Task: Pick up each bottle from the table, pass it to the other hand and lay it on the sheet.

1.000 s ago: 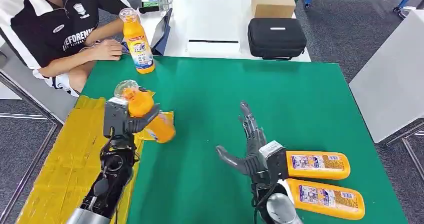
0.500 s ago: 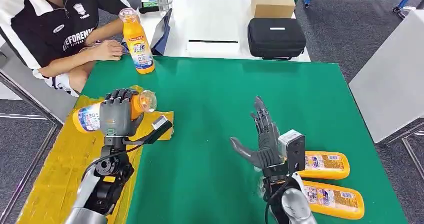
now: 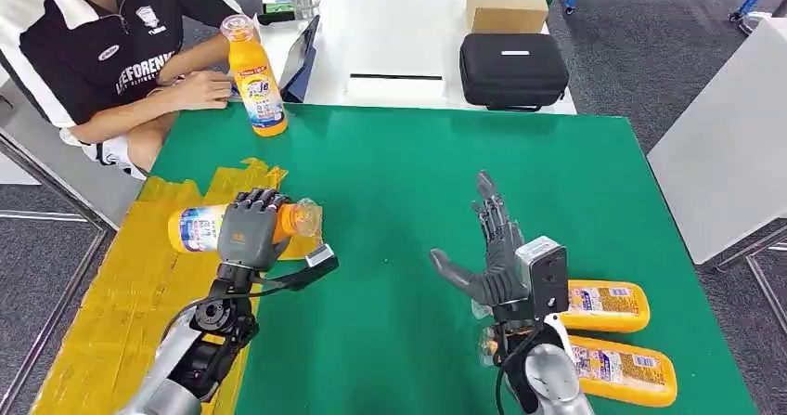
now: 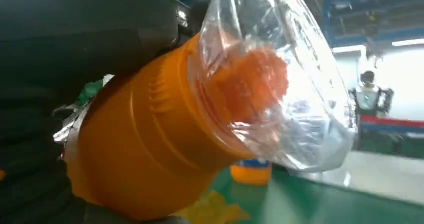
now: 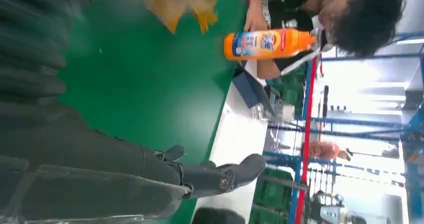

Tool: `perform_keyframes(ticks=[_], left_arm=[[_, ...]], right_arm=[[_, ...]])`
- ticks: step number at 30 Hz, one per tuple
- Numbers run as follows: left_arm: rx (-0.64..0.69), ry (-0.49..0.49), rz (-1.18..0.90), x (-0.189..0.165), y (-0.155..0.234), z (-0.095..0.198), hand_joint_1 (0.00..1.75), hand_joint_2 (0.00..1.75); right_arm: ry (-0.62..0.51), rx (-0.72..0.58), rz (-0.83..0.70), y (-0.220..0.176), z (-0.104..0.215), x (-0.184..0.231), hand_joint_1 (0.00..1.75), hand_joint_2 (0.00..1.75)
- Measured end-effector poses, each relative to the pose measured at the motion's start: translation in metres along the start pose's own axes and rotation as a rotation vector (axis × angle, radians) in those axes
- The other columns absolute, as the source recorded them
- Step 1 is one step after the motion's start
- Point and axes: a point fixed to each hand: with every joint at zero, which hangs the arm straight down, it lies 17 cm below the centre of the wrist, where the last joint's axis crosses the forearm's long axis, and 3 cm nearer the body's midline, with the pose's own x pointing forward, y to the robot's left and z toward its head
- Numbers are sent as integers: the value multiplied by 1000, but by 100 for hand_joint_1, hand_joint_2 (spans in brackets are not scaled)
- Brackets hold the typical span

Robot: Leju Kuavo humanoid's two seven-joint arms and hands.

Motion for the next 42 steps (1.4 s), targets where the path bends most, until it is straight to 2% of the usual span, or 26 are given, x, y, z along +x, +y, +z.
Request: perform_keyframes(ticks=[1,7,16,25,32,34,39,42], left_arm=[[-7,-4,13,3,-3,1,0,175],[-10,-13,111,14,-5,3,0,175],[-5,68,281,7,-11,6,0,175],[-8,143,422,-5,-21,16,0,175],[-15,155,442,-6,-24,19,0,175],[-20,167,480,-7,-26,19,0,175],[-20,196,630,-10,-26,25,0,175],[-8,202,702,-9,-22,29,0,175]], right_arm=[[-2,-4,8,-1,0,0,0,175],[-12,-24,53,-6,-1,1,0,175],[-18,-41,85,-12,-1,-1,0,175],[-63,-49,265,-14,0,0,0,175],[-69,-46,309,-15,-1,0,0,175],[-86,-24,431,-12,-1,0,0,175],[-98,176,909,2,4,-18,0,175],[-69,252,1017,-9,5,-30,0,175]])
